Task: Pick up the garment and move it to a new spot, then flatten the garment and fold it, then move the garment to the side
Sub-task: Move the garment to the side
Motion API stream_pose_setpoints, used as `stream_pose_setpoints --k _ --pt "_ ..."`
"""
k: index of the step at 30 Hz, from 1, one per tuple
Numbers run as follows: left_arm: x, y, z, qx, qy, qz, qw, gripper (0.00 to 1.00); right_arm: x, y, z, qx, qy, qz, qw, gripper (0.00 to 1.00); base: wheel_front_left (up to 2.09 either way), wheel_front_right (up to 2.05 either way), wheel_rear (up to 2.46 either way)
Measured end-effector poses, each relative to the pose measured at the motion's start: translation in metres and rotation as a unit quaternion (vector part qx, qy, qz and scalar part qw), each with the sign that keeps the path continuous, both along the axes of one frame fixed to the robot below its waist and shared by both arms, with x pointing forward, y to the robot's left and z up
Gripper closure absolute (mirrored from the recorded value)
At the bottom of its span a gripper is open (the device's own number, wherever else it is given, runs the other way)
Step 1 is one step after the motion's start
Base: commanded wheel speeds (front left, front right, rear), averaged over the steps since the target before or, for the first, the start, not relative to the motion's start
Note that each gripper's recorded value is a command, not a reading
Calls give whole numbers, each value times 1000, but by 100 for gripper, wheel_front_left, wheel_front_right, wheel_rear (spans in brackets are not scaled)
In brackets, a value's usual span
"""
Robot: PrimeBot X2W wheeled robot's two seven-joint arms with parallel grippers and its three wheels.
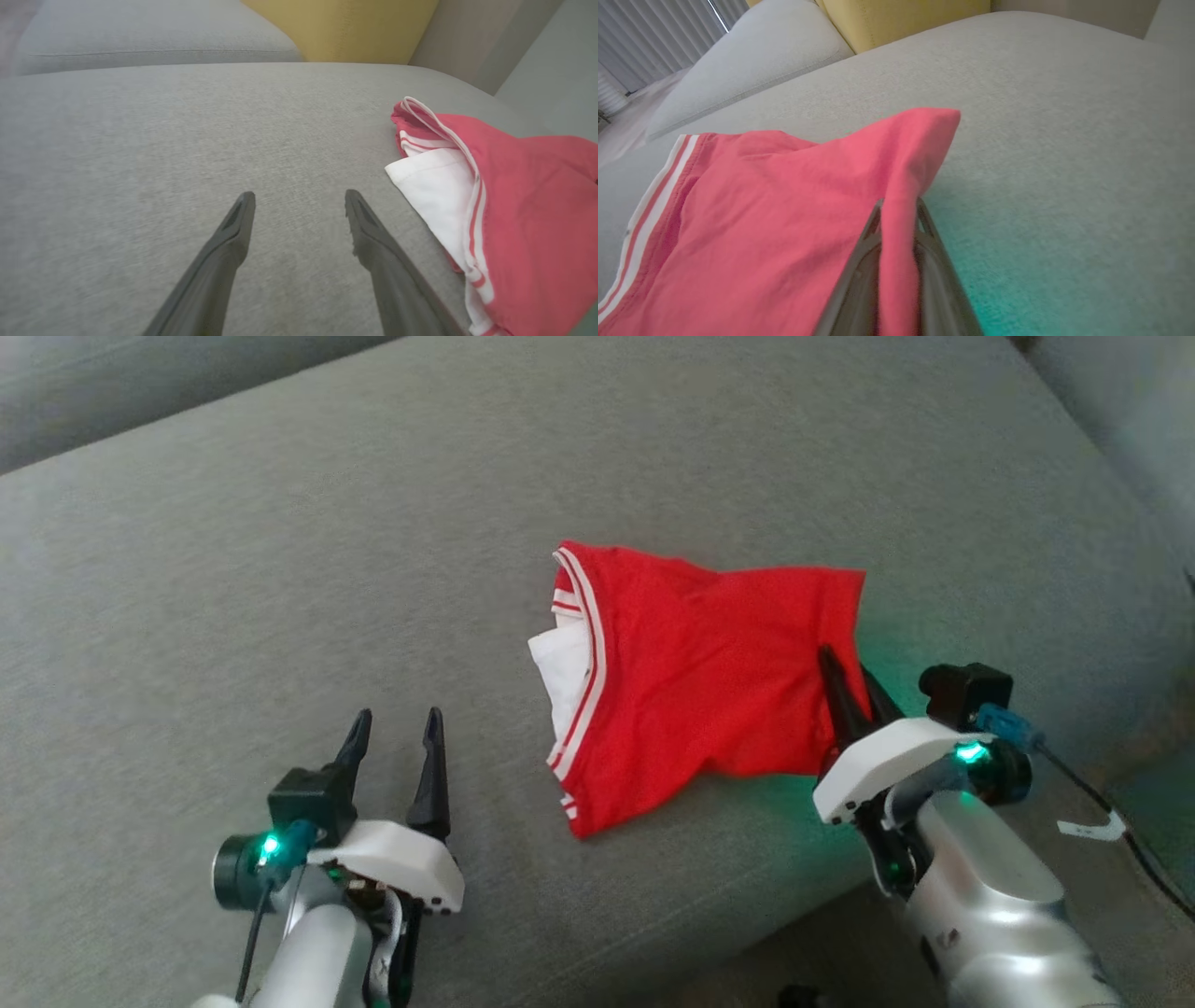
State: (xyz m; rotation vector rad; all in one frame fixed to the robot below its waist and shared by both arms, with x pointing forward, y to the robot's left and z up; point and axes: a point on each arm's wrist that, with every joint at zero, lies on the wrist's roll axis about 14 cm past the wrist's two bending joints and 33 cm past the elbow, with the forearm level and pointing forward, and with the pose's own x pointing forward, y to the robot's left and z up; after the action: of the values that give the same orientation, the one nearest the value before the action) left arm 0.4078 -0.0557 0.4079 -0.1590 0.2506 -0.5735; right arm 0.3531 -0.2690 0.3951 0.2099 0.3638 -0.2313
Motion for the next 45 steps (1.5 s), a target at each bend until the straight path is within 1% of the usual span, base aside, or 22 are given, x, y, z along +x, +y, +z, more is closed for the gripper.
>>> stream_pose_setpoints --k 2,4,7,10,14,17,20,23,26,29,30,31,34,37,39,42,45 --pt "1 -8 -3 -3 3 -11 1000 0 -1 -8 0 -24 6 2 1000 100 0 0 0" --pt "2 -11 -5 -3 4 -15 1000 0 0 -12 0 -29 7 -1 1000 100 0 0 0" --pt "4 -14 -9 -3 6 -20 1000 0 9 -24 5 -59 9 3 998 100 0 0 0" --pt "6 -9 -12 -1 8 -16 1000 0 31 -48 26 -100 -5 4 995 100 0 0 0" --pt "10 6 -18 10 9 1 1000 0 68 -83 60 -161 -18 5 987 100 0 0 0" --pt "13 21 -25 17 14 17 1000 0 83 -115 75 -189 -11 -18 982 100 0 0 0" --pt "19 32 -27 20 14 32 999 0 84 -148 79 -209 9 -48 977 100 0 0 0" --pt "25 45 -28 21 11 50 998 0 84 -173 81 -225 23 -73 971 100 0 0 0" --pt "29 55 -30 22 12 66 997 0 91 -184 86 -238 25 -83 967 100 0 0 0" --pt "29 59 -30 22 13 71 997 0 98 -186 92 -252 23 -82 964 100 0 0 0" --pt "30 60 -30 22 13 72 997 0 99 -187 93 -256 23 -82 963 75 0 0 0" --pt "30 60 -30 22 12 72 997 0 98 -189 95 -257 22 -85 962 0 0 0 0" --pt "30 61 -29 22 11 73 997 0 95 -195 102 -268 17 -93 959 0 0 0 0" --pt "30 62 -27 23 9 75 997 0 100 -195 116 -284 -7 -95 954 0 0 0 0" --pt "30 65 -25 26 6 80 996 0 105 -188 123 -284 -26 -93 954 0 0 0 0" --pt "30 71 -18 25 1 93 995 0 122 -157 125 -264 -58 -72 960 0 0 0 0" --pt "31 81 -10 23 -5 110 994 0 143 -110 128 -246 -94 -28 964 0 0 0 0"
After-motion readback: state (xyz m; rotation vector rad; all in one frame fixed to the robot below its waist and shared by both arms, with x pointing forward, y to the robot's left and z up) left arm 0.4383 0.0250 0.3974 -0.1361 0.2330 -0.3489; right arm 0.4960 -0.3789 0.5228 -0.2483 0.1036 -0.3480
